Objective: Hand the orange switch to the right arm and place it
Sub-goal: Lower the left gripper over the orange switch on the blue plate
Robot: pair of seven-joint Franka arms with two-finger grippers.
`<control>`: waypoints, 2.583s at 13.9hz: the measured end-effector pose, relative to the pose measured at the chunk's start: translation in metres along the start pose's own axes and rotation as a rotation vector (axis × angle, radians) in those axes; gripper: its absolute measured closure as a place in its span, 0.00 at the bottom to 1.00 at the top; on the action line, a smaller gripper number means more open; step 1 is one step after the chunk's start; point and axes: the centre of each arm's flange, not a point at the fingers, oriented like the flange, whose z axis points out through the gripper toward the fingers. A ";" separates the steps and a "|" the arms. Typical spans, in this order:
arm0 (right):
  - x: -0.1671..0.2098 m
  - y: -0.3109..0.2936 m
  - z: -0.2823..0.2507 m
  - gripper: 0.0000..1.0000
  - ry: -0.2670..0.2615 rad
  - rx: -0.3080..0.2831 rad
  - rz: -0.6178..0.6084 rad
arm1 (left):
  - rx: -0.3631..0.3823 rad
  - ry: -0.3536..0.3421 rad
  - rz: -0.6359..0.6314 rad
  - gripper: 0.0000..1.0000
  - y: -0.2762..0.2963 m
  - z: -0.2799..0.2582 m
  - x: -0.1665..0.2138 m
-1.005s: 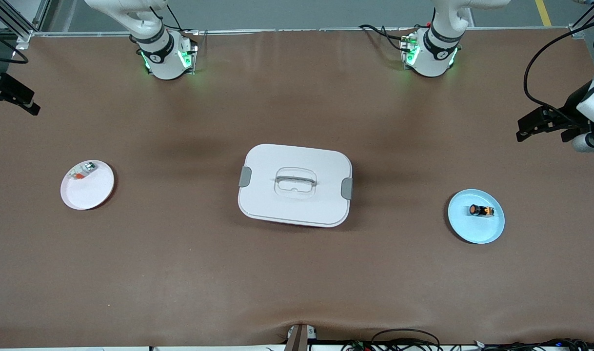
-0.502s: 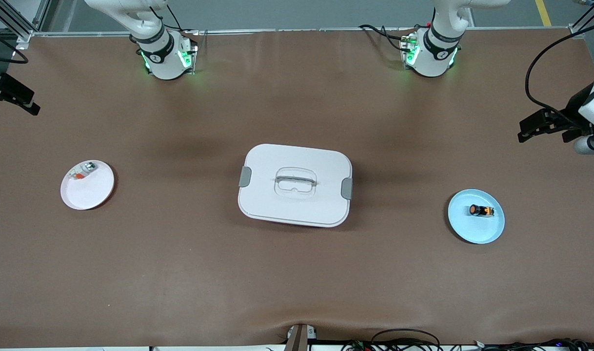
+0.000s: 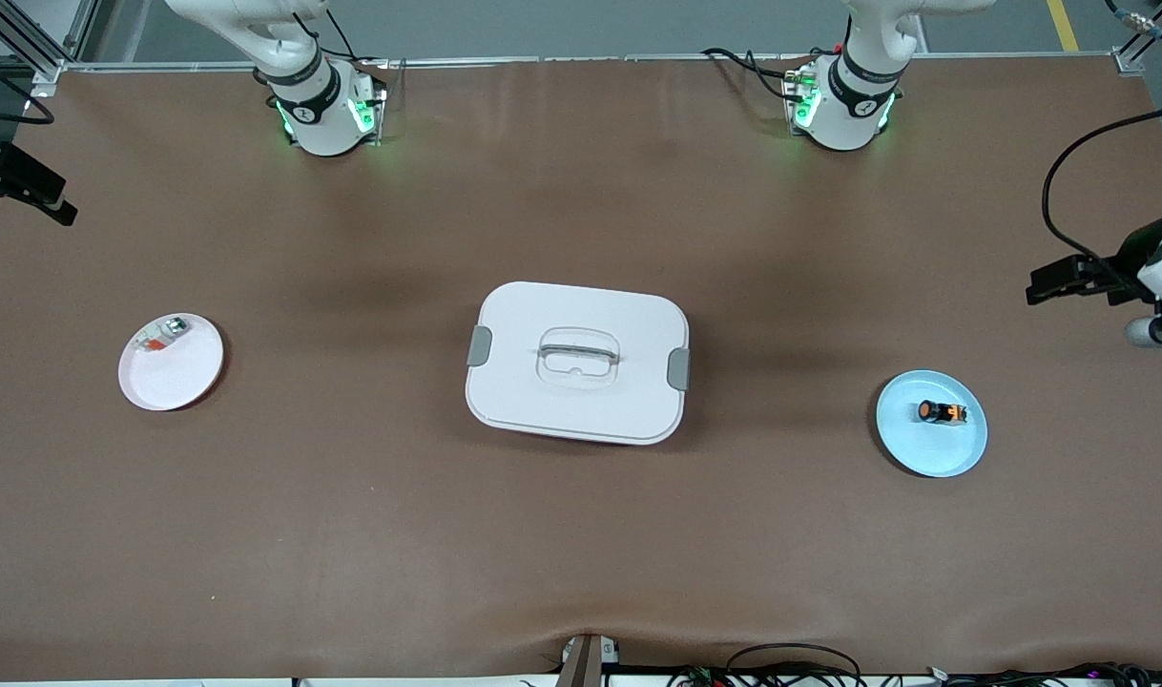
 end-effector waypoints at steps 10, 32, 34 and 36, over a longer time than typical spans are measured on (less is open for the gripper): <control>0.000 0.000 0.000 0.00 0.000 0.000 0.000 | 0.003 -0.001 0.036 0.00 -0.022 0.077 0.017; 0.000 0.000 0.000 0.00 -0.001 0.000 -0.001 | -0.086 0.066 0.075 0.00 -0.056 0.256 0.073; 0.000 0.000 0.001 0.00 -0.001 0.000 -0.001 | -0.080 0.068 0.073 0.00 -0.057 0.269 0.076; 0.000 0.000 0.001 0.00 -0.002 0.000 -0.001 | -0.078 0.064 0.080 0.00 -0.056 0.279 0.077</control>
